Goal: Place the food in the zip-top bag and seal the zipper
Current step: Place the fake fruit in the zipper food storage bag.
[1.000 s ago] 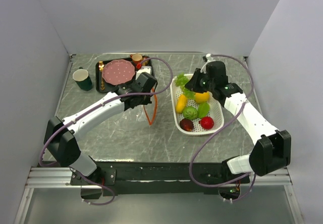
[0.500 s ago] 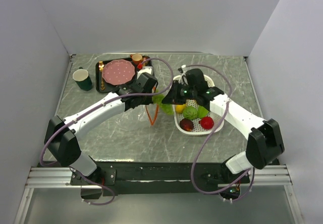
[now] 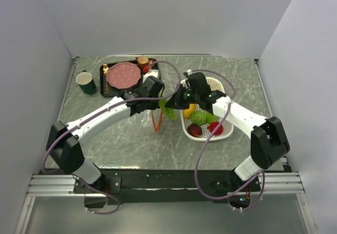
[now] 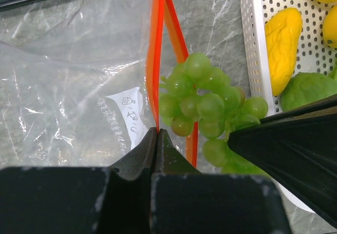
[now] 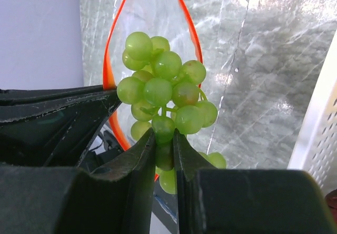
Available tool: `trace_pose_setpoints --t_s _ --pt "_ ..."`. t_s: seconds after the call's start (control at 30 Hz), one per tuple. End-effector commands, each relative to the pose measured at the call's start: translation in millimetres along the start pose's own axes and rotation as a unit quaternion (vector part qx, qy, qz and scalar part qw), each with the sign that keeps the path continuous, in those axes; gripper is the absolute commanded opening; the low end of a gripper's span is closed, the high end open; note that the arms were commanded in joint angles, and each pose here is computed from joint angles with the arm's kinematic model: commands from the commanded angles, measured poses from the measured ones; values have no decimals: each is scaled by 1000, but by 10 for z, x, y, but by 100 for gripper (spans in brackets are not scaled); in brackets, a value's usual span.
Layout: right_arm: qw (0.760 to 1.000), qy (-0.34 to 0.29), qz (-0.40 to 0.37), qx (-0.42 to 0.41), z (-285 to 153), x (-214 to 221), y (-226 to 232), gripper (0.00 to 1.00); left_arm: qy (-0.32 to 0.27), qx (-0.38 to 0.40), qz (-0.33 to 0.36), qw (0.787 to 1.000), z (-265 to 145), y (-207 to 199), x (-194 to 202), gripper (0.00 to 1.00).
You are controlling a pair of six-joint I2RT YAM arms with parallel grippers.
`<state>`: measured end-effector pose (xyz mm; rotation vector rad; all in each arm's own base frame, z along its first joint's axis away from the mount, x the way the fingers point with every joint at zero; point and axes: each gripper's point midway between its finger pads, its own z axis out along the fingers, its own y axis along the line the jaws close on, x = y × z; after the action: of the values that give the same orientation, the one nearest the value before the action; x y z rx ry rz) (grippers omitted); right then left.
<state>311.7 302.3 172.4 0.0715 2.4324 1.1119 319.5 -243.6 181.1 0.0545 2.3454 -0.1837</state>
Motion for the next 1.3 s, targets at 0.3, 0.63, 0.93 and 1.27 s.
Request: trace_pose_setpoints --t_s 0.3,0.63,0.93,1.27 --pt "990 24 28 -133 184 -119 693 14 -25 71 -19 997 -146 -319 -267 1" --pt "979 68 59 -183 237 54 749 14 -22 78 -20 997 -168 -326 -214 1" --pt "989 92 12 -111 314 280 475 16 -29 84 -5 996 -158 -400 -315 1" --pt "997 70 -11 14 436 367 -62 16 -52 115 -21 992 -323 -496 -486 1"
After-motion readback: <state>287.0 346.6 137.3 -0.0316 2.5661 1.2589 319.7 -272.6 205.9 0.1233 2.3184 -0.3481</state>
